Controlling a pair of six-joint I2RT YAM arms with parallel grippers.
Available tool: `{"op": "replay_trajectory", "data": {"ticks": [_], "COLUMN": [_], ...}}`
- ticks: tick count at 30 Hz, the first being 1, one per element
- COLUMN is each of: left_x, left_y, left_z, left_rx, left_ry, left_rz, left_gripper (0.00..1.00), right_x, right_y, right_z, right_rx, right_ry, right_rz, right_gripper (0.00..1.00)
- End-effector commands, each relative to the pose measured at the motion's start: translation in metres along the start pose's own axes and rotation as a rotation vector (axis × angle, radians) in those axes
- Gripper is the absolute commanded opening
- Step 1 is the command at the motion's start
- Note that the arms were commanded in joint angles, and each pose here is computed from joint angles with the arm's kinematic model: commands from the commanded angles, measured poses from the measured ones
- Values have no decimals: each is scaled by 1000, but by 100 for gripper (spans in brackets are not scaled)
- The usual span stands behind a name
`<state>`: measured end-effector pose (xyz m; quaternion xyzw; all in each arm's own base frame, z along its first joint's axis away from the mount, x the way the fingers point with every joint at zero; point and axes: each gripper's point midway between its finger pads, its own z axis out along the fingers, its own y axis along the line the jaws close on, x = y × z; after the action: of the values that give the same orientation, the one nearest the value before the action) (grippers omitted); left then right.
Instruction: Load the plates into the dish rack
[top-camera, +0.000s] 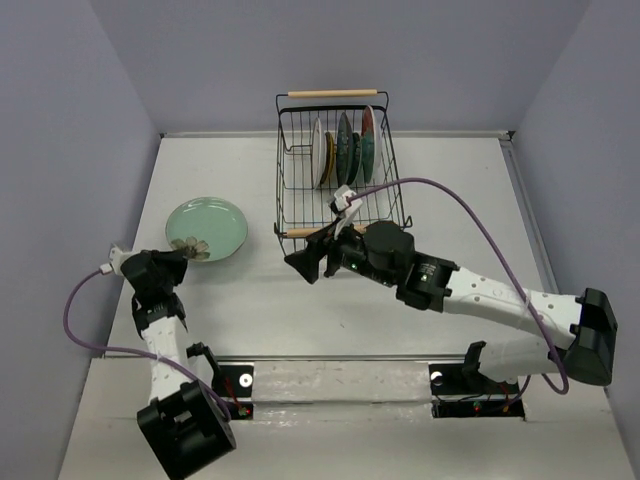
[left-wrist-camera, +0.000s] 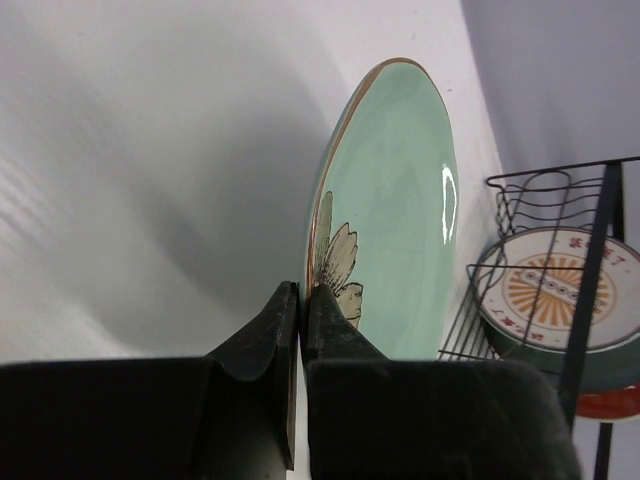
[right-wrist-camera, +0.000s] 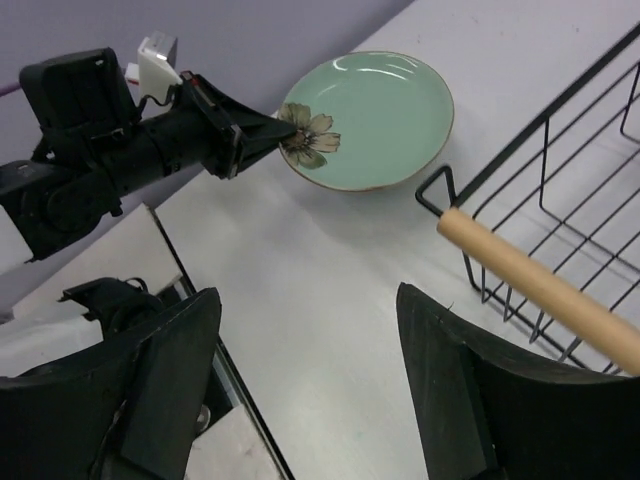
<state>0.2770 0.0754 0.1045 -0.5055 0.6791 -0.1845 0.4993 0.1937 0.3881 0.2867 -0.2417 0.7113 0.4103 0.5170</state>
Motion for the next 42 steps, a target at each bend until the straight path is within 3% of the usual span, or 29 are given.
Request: {"op": "replay_trajectory", "data": {"ticks": [1, 9, 12, 18, 22, 27, 29, 31, 32, 35, 37, 40, 42], "left_x": [-57, -84, -85, -34, -10, 6, 12, 16, 17, 26, 31, 34, 32], "left_y": [-112, -193, -243, -302, -316, -328, -331, -331, -330, -325, -320, -311, -305], "left_z": [-27, -63, -98, -134, -143, -159, -165, -161, -158, -141, -126, -102, -88], "left_rx": [361, 626, 835, 1066, 1134, 1205, 1229, 1223, 1214, 1173, 1125, 1030, 956], "left_ry": [-124, -135, -98, 124, 231, 276, 295, 307, 311, 337, 341, 324, 298], "left_rz": [21, 37, 96, 254, 300, 352, 370, 368, 365, 362, 361, 379, 399], "left_gripper": [6, 6, 6, 6, 6, 6, 6, 6, 6, 6, 10, 57, 68], "right_x": [-56, -122, -142, -156, -156, -153, -149, -158, -159, -166, -164, -173, -181], "right_y": [21, -20, -40, -64, -71, -99, -104, -96, -97, -95, -97, -108, -120], "right_z": [2, 28, 43, 76, 86, 91, 89, 83, 80, 69, 64, 51, 42], "right_rx": [-148, -172, -157, -144, -141, -70, -68, -100, -107, -94, -78, -25, 11], "right_ry": [-50, -42, -44, -33, -26, -27, -29, -72, -79, -133, -142, -182, -207], "right_rz": [-68, -73, -49, 20, 24, 65, 85, 90, 94, 103, 107, 109, 118], "right_gripper": [79, 88, 90, 92, 94, 93, 84, 65, 48, 7, 7, 7, 7]}}
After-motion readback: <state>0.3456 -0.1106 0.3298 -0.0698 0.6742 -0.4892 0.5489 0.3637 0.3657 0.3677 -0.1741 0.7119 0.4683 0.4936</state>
